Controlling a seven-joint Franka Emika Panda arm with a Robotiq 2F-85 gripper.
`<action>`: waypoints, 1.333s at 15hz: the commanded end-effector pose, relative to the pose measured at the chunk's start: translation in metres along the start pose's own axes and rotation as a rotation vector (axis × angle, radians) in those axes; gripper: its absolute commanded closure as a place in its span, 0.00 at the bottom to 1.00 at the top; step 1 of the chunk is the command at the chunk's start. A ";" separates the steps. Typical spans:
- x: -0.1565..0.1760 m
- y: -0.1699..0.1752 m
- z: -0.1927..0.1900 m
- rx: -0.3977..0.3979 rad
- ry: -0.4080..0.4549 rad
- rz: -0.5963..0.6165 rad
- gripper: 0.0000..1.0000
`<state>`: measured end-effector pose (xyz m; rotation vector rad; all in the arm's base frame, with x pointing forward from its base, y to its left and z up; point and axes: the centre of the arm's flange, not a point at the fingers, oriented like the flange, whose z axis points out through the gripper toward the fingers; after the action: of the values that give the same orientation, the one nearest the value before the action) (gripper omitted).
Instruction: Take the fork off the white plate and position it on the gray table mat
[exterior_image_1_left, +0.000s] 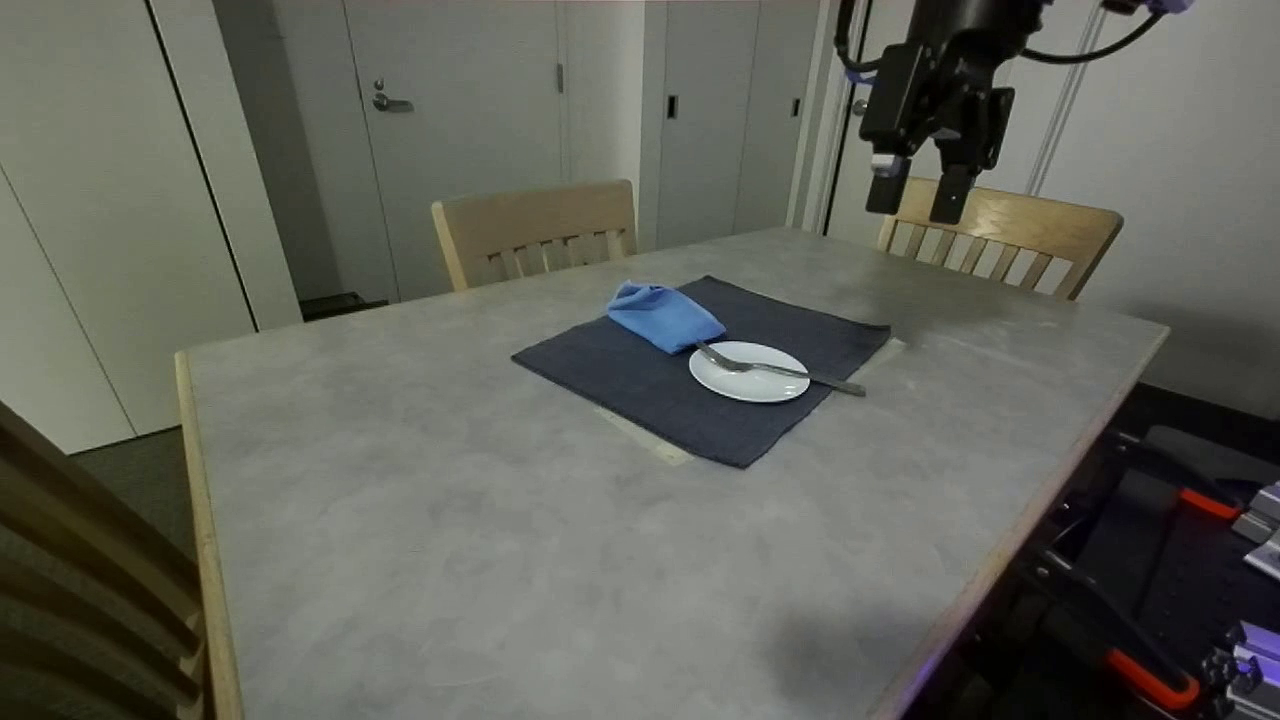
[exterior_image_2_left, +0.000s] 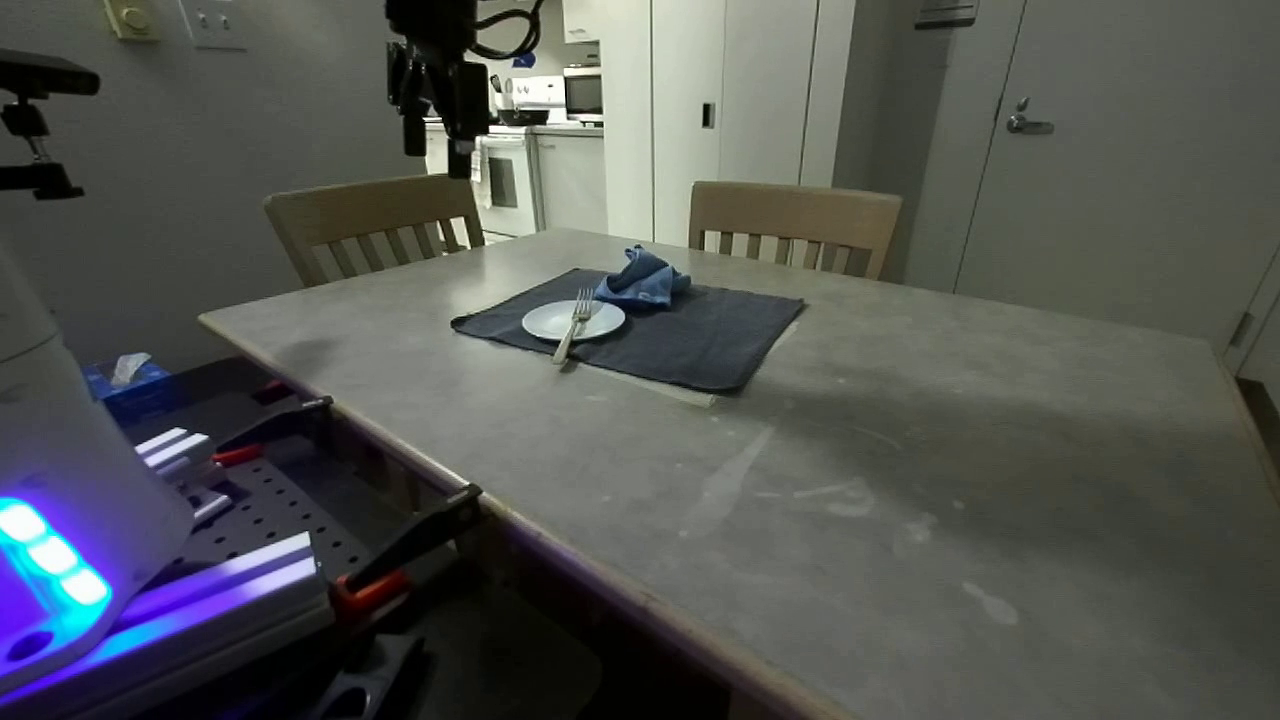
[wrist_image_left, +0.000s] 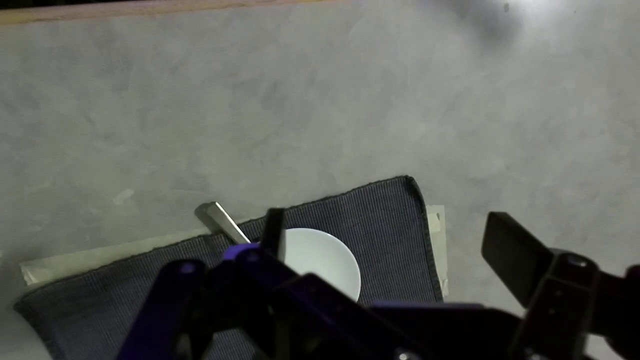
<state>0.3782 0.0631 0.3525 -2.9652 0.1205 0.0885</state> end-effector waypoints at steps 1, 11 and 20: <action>-0.002 -0.002 0.003 -0.013 0.011 -0.006 0.00; 0.035 0.004 0.076 0.091 0.184 -0.173 0.00; 0.042 0.014 0.098 0.062 0.164 -0.260 0.00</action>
<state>0.4133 0.0636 0.2507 -2.8923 -0.2363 -0.1883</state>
